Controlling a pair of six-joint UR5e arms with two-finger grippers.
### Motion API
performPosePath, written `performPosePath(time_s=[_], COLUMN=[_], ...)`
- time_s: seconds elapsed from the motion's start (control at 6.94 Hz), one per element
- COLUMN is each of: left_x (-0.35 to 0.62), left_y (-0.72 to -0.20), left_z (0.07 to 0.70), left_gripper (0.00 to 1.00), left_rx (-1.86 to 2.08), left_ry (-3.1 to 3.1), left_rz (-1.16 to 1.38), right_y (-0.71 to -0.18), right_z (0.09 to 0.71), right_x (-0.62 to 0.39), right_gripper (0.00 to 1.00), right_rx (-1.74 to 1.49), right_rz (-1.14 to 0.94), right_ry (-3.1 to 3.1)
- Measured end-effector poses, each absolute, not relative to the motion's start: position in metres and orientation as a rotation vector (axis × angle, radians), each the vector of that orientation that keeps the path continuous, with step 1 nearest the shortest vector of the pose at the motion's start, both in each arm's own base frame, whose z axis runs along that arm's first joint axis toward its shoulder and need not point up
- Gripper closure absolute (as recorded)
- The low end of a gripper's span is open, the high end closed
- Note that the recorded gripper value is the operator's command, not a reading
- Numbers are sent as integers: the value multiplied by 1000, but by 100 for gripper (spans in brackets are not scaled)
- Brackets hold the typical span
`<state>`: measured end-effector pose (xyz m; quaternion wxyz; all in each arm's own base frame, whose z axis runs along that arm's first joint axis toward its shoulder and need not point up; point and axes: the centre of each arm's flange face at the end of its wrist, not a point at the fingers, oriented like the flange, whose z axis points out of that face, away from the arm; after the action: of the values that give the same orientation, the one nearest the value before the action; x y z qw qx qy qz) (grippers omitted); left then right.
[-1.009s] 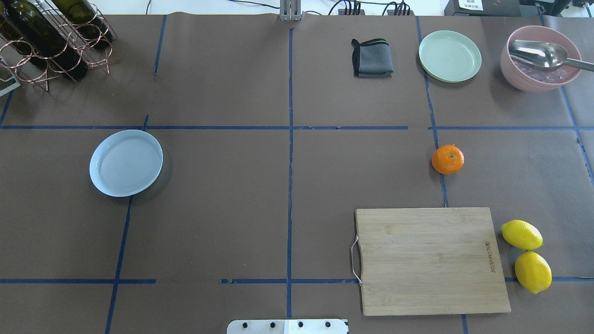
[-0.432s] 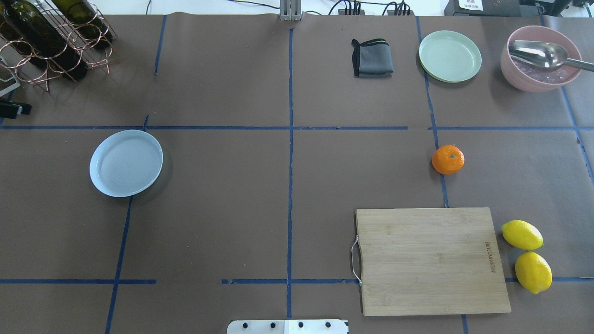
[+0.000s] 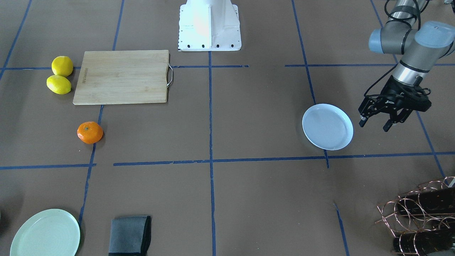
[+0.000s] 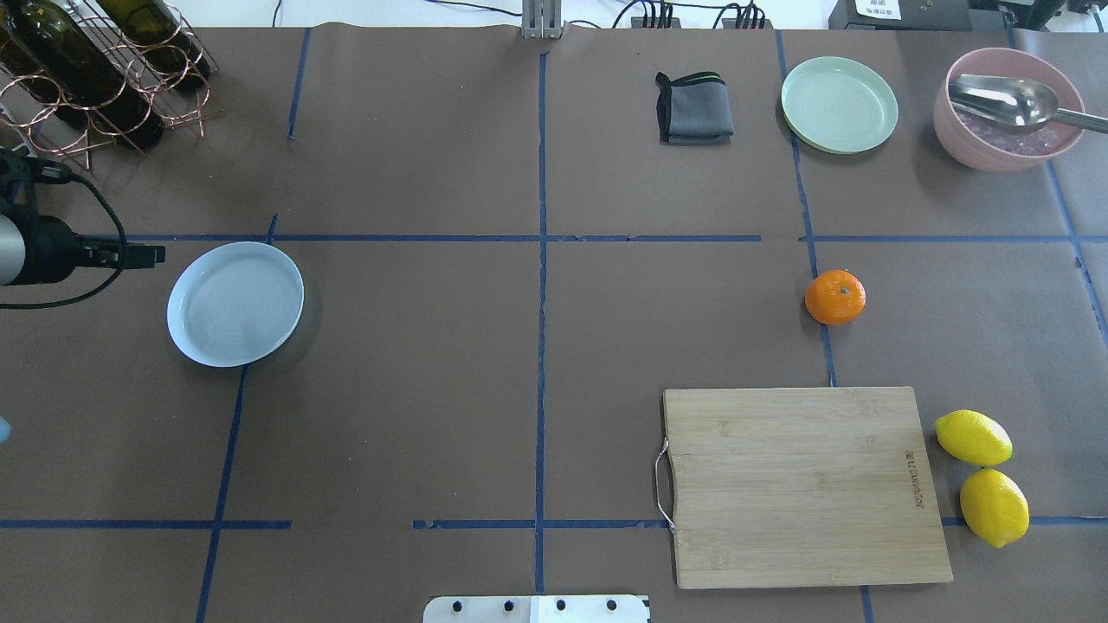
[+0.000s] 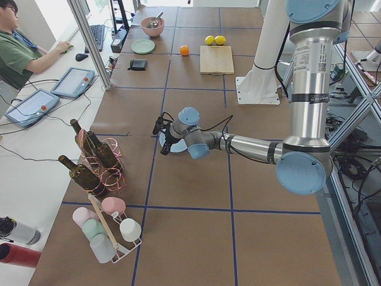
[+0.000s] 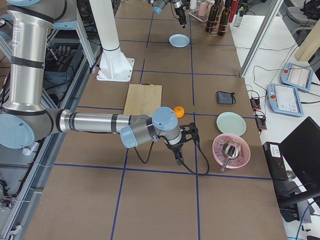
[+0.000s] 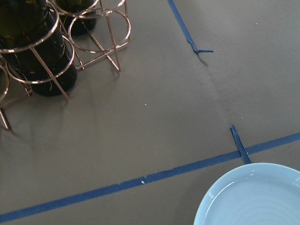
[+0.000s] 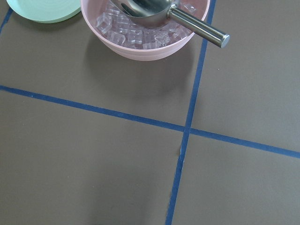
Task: Pick orange to plate
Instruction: 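Reach the left gripper to the light blue plate's rim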
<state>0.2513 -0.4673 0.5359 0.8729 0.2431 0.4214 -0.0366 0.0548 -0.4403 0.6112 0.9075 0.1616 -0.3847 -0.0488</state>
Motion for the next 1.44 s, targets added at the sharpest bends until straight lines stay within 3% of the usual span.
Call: performPosePath(time_s=[0.43, 0.58, 0.72, 0.86, 1.44], left_x=[292, 301, 308, 312, 314], left_y=[-450, -445, -441, -438, -435], left_z=[552, 554, 556, 557, 540], left_gripper=[41, 52, 87, 100, 100], left_rx=[456, 451, 449, 447, 465], left_ry=[875, 872, 869, 865, 891], left_rz=[-189, -184, -175, -168, -154], right_y=[-440, -440, -440, -440, -440], right_z=[613, 615, 617, 618, 618], right_x=[55, 55, 55, 55, 55], right_gripper=[0, 0, 0, 0, 0], right_rx=[330, 327, 324, 323, 322], right_rz=[-98, -97, -96, -95, -95], right_ry=[-793, -793, -793, -793, -793])
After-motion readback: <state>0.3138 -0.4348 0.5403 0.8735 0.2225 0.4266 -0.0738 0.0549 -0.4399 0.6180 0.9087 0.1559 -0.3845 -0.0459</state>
